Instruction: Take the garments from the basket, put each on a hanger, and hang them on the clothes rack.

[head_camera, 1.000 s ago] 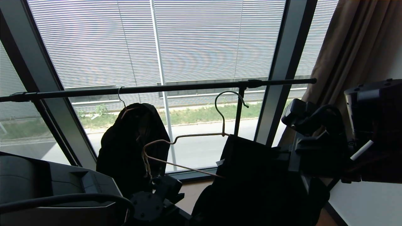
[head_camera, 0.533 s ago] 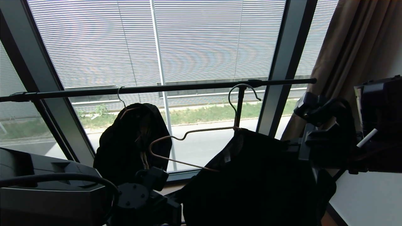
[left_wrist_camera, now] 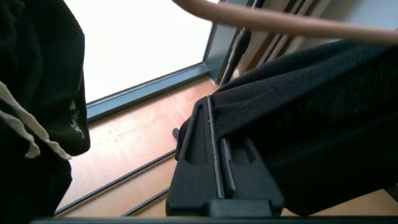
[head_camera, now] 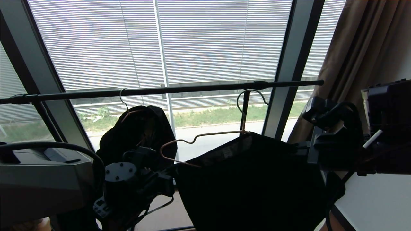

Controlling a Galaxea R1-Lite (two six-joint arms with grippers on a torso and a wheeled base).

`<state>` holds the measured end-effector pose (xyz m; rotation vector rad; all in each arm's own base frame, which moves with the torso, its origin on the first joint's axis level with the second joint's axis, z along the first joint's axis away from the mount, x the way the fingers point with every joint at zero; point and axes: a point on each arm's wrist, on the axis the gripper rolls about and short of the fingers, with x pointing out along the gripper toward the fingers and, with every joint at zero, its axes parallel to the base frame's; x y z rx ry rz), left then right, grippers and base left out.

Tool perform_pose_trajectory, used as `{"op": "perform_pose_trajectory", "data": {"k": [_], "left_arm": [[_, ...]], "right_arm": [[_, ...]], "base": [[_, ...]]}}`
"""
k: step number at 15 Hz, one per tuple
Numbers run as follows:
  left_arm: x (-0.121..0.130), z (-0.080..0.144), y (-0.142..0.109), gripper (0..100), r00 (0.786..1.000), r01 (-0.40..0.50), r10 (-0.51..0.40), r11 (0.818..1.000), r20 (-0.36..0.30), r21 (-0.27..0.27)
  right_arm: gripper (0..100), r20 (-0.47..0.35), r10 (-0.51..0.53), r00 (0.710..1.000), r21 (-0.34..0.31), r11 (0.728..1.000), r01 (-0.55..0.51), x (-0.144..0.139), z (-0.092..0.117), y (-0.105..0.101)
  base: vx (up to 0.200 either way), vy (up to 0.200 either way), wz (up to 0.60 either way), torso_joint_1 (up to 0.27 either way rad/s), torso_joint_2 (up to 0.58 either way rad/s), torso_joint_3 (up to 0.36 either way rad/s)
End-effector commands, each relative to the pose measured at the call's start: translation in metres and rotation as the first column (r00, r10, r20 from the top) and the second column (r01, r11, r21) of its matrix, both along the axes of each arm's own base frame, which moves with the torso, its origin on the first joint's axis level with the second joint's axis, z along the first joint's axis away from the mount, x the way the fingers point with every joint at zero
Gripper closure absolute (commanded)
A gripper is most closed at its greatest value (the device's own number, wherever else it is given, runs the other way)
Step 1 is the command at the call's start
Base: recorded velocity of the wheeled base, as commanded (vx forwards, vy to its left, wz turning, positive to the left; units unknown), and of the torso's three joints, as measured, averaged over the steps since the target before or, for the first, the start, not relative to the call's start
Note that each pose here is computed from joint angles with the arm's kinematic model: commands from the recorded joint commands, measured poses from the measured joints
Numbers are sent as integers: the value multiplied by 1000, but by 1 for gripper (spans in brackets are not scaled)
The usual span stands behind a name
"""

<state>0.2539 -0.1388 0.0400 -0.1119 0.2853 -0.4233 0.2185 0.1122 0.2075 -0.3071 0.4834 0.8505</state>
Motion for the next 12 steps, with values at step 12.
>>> {"op": "perform_pose_trajectory", "data": {"k": [12], "left_arm": [[23, 44, 13, 100, 991, -71, 77, 996, 110, -62]], "right_arm": [[100, -4, 39, 999, -135, 990, -39, 11, -29, -7]], "base": [[0, 0, 0, 0, 0, 0]]}}
